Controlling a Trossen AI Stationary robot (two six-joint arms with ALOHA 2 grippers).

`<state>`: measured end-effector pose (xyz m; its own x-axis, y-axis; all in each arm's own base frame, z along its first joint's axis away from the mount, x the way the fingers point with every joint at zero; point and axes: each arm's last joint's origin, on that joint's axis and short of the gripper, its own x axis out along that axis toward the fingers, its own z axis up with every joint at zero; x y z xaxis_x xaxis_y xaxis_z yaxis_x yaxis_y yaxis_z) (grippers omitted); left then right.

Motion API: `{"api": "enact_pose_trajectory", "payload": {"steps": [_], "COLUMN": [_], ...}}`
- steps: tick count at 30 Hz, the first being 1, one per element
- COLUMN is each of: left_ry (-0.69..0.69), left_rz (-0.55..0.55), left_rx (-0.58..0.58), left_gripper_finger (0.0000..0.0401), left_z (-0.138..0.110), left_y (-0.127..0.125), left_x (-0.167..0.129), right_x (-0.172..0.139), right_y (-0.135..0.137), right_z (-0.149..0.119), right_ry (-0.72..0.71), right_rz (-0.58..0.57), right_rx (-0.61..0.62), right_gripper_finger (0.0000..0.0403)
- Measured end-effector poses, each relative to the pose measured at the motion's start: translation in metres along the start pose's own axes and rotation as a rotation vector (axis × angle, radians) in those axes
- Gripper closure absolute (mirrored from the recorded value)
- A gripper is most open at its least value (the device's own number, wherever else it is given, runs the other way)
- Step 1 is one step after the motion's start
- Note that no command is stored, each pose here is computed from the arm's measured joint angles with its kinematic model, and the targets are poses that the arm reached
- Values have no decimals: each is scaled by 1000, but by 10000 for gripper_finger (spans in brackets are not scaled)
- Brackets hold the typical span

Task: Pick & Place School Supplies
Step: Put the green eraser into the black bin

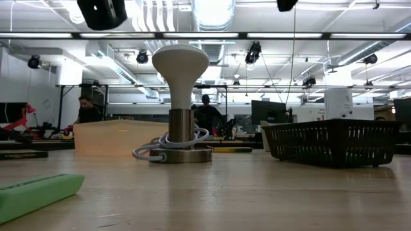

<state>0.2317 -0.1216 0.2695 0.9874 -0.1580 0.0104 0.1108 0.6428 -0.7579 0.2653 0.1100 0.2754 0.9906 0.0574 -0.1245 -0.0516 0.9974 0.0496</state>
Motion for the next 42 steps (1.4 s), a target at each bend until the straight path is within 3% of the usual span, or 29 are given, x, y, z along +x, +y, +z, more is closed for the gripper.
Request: {"api": "enact_pose_trajectory", "payload": {"steps": [5, 13, 18, 24, 32, 42], "left_ry": [207, 241, 334, 450, 477, 492], "left_rz": [-88, -65, -121, -143, -124, -178], "left_rx": [-205, -309, -305, -216, -136, -83], "left_gripper_finger": [301, 301, 301, 301, 301, 301], "left_z": [-4, 2, 0, -6, -7, -7], "left_y": [13, 26, 25, 27, 33, 30], "left_x": [12, 19, 18, 17, 16, 16], "right_x": [16, 57, 77, 89, 95, 95], "right_y": [5, 19, 24, 28, 37, 37], "right_z": [-11, -25, -28, -20, -9, -7], "right_ry": [39, 106, 126, 106, 94, 111], "right_rz": [5, 7, -40, -95, 59, 70], "right_rx": [-186, -366, -438, -432, -411, -374], "right_gripper_finger": [300, 307, 302, 299, 316, 330]}}
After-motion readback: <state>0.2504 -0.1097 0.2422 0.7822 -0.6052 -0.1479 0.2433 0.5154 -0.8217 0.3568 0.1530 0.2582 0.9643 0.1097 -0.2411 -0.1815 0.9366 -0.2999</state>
